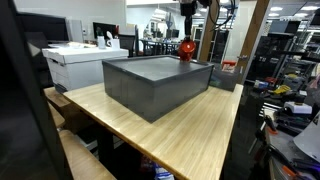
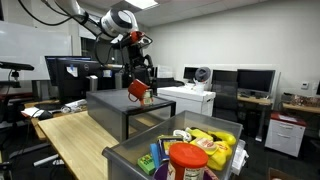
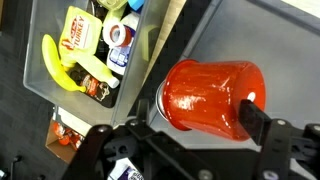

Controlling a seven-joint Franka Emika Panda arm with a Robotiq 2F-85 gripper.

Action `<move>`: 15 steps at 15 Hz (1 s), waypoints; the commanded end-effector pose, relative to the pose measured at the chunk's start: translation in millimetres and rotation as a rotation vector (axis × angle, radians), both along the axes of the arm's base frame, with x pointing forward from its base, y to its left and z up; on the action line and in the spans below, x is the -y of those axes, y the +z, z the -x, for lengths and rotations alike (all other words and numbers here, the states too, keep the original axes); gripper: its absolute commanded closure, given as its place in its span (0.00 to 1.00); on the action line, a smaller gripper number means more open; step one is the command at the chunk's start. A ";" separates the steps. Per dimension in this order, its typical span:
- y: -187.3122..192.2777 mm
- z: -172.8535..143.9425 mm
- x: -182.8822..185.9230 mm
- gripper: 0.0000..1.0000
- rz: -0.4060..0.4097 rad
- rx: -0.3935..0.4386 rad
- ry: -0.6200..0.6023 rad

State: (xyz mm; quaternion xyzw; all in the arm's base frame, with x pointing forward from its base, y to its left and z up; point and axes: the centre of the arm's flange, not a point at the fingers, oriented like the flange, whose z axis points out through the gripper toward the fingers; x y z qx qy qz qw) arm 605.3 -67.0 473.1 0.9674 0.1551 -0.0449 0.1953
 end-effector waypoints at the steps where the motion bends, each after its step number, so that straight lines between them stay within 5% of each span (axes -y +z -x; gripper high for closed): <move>1: 9.6 3.3 6.8 0.33 -0.008 0.014 0.016; 15: 37.6 -5.6 41.6 0.33 -0.080 0.051 -0.022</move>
